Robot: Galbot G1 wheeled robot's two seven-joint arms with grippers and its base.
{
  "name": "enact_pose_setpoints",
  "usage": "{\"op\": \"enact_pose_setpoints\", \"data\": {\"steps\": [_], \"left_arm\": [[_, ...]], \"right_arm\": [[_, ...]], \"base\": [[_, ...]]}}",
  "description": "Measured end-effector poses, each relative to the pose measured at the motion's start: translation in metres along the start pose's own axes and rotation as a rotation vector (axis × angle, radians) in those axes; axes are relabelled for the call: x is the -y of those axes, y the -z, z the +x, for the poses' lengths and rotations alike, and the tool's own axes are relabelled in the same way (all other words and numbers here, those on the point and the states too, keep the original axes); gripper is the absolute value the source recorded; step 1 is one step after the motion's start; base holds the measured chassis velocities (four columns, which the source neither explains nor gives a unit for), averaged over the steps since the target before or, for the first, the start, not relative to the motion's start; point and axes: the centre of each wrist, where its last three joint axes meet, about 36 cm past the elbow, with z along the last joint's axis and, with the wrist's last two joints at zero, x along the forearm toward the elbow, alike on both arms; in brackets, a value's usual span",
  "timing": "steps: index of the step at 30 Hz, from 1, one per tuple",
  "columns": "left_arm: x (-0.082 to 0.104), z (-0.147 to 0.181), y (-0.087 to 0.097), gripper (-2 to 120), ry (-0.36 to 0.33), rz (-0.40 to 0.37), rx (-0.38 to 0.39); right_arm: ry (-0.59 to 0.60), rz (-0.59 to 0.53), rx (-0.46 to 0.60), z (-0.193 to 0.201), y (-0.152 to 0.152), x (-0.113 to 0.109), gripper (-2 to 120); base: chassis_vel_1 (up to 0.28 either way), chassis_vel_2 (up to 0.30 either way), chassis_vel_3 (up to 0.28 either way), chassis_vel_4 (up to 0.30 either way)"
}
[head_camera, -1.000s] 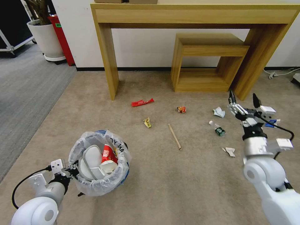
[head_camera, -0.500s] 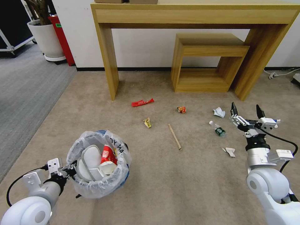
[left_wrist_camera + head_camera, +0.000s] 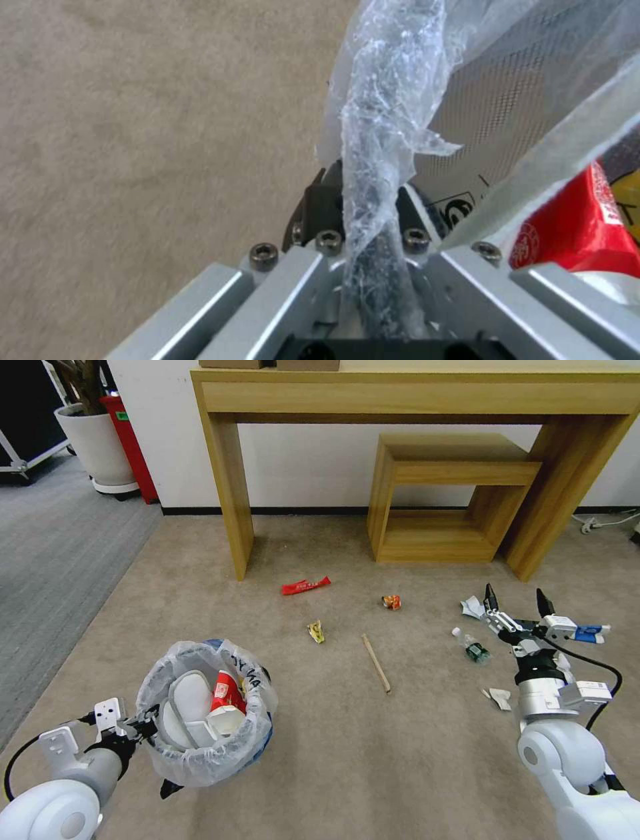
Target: Pick up the trash bin and place the garbage on the floor into it.
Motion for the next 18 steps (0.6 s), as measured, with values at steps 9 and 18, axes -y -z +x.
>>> {"op": "enact_pose_setpoints", "data": {"steps": [9,18], "left_arm": [[-0.0006,-0.0020,-0.0014,1,0.002,0.005,0.002],[-0.0009,-0.0031,-0.0022,1,0.003,0.007,0.003]], "right_arm": [[0.002,0.006,-0.006,0.0013,-0.0026,0.0004,99],[0.003,0.007,-0.012,0.0010,-0.0056,-0.0005,100]], "base": [[-0.101,0.104,0.107,-0.096],[-0.124,0.118,0.124,-0.131]]}}
